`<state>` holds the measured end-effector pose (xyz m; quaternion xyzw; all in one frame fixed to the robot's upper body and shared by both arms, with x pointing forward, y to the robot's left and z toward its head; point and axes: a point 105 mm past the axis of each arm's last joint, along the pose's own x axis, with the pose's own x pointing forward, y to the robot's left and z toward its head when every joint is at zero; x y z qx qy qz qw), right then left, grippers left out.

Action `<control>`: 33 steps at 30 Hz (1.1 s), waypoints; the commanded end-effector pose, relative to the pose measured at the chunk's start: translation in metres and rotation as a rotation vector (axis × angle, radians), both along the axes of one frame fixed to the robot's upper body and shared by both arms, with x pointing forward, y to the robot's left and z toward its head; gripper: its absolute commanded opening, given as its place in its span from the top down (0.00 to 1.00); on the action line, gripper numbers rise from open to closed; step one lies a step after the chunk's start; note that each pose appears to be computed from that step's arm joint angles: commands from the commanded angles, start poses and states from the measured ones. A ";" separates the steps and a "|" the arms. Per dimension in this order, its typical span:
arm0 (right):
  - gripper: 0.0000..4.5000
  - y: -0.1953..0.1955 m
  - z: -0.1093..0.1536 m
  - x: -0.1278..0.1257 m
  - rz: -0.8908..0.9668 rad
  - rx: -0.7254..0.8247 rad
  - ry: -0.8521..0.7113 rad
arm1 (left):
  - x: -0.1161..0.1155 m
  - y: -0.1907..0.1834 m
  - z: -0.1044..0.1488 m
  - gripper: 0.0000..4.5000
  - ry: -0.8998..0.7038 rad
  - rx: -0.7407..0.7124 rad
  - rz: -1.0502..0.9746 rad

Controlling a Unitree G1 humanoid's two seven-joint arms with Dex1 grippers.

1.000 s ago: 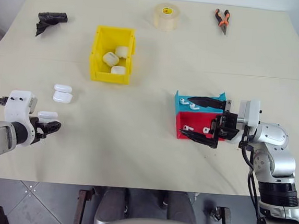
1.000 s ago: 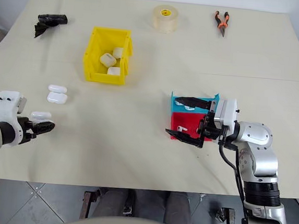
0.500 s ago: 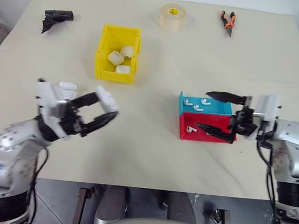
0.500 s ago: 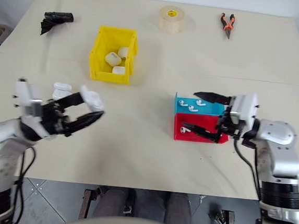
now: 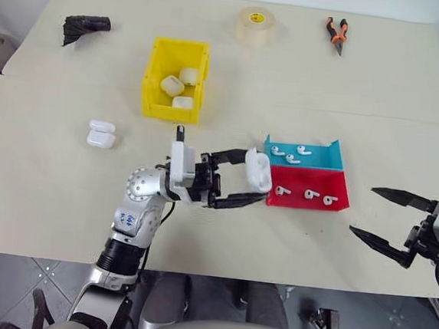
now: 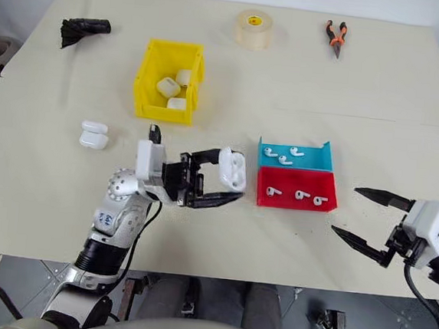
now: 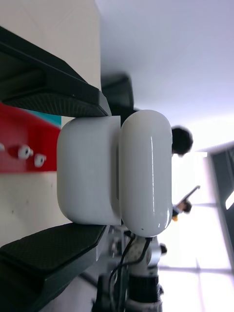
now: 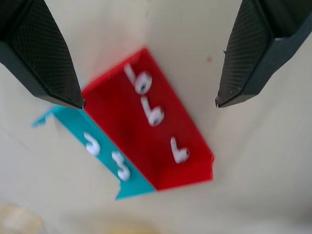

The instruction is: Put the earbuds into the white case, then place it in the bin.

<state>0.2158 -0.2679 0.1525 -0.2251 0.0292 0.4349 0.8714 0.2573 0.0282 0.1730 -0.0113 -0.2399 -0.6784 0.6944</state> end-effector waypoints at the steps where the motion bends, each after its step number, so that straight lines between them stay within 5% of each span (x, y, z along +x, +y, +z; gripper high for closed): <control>1: 0.00 0.013 0.019 0.001 0.046 -0.027 -0.060 | -0.006 -0.002 0.006 0.38 -0.067 -0.020 -0.037; 8: 0.00 0.040 0.025 0.017 0.104 -0.122 0.131 | -0.019 -0.007 0.008 0.38 -0.091 -0.053 -0.130; 13: 0.00 0.047 0.018 0.033 0.087 -0.342 0.284 | -0.020 -0.007 0.006 0.38 -0.088 -0.046 -0.124; 28: 0.00 0.046 0.000 0.076 0.144 -0.723 0.280 | -0.017 -0.012 0.007 0.38 -0.076 -0.030 -0.106; 33: 0.30 0.042 0.000 0.077 0.190 -0.773 0.278 | -0.017 -0.012 0.008 0.38 -0.070 -0.029 -0.096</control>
